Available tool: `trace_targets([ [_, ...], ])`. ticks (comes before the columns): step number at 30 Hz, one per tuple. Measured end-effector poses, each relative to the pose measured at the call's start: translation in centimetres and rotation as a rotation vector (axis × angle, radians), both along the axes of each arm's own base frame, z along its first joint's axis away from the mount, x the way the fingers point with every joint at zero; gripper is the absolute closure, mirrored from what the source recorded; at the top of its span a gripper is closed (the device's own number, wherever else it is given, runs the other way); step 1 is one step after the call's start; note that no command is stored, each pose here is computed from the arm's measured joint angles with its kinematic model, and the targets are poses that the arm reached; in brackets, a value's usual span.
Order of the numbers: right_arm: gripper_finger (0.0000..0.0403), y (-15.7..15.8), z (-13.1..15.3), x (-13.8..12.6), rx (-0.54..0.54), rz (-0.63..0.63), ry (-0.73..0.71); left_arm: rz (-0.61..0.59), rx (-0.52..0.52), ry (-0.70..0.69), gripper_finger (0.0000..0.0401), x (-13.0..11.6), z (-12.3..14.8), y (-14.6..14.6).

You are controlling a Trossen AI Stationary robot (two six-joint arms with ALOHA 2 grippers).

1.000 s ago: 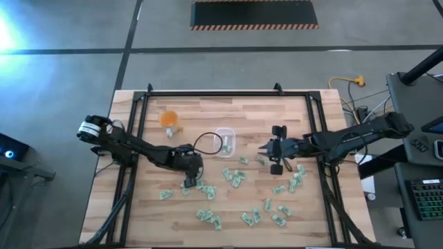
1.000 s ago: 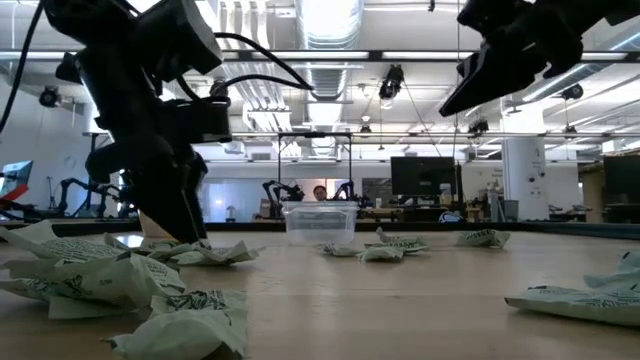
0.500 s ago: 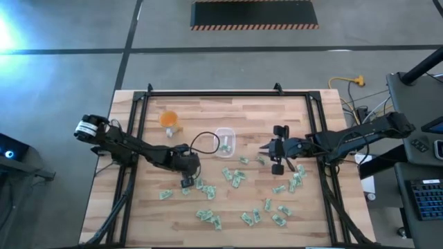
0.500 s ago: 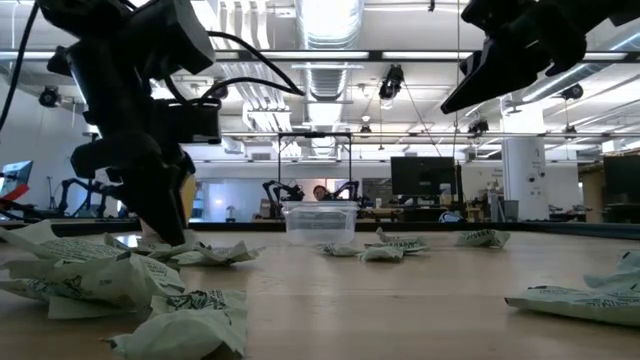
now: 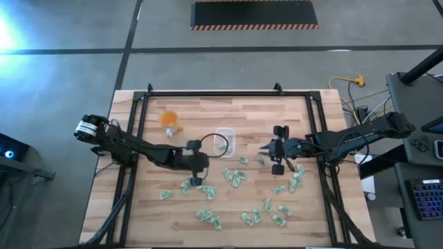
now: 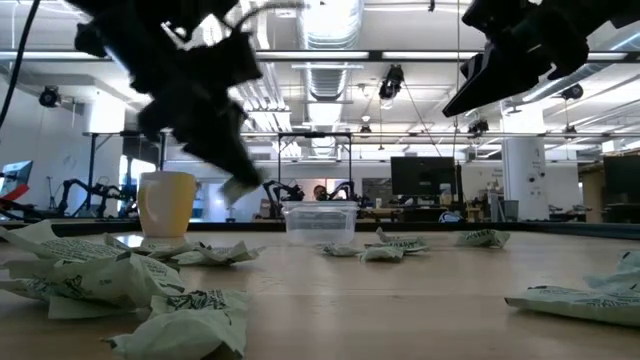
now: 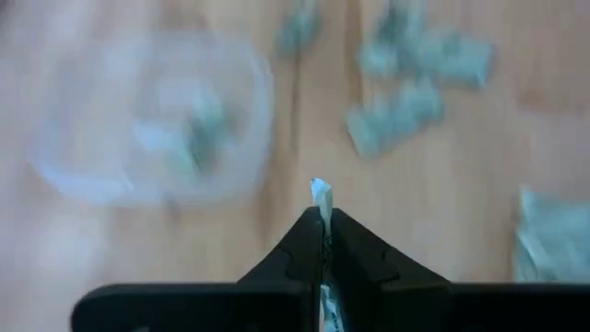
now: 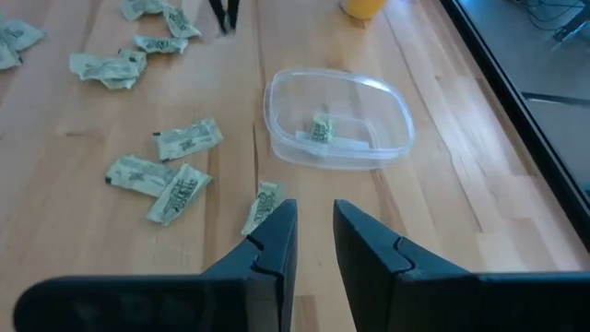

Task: Pick and place Stevia / Truvia into bins
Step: Put the stevia packet into the bin

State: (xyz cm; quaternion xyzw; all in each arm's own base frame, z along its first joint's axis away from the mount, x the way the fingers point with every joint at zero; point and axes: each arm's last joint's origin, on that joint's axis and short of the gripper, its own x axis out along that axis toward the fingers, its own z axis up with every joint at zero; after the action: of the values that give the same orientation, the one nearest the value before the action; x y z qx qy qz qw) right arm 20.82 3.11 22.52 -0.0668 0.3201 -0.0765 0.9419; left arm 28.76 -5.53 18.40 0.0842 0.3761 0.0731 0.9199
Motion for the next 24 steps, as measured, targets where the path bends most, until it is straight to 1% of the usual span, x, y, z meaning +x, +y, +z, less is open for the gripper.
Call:
trace_targets([
  [5, 0.0338, -0.1, -0.7, -0.2, -0.002, -0.003, 0.020, -0.021, 0.208, -0.164, 0.0400, 1.5, 2.0, 0.5],
  [8, 0.0338, -0.1, -0.9, -0.3, -0.004, -0.003, 0.027, 0.004, 0.274, -0.241, 0.0400, 2.3, 2.4, 1.7],
  [11, 0.0340, -0.1, -1.0, -0.3, -0.006, -0.002, 0.030, 0.050, 0.293, -0.262, 0.0401, 3.0, 2.0, 3.3],
  [16, 0.0342, -0.1, -1.0, -0.3, -0.006, -0.001, 0.030, 0.112, 0.305, -0.198, 0.0401, 3.9, 0.3, 5.6],
  [20, 0.0342, -0.1, -1.0, -0.3, -0.007, -0.001, 0.031, 0.127, 0.306, -0.178, 0.0401, 5.0, -0.9, 6.3],
  [24, 0.0344, -0.1, -1.0, -0.3, -0.010, 0.001, 0.031, 0.116, 0.315, -0.157, 0.0401, 6.2, -1.9, 6.3],
])
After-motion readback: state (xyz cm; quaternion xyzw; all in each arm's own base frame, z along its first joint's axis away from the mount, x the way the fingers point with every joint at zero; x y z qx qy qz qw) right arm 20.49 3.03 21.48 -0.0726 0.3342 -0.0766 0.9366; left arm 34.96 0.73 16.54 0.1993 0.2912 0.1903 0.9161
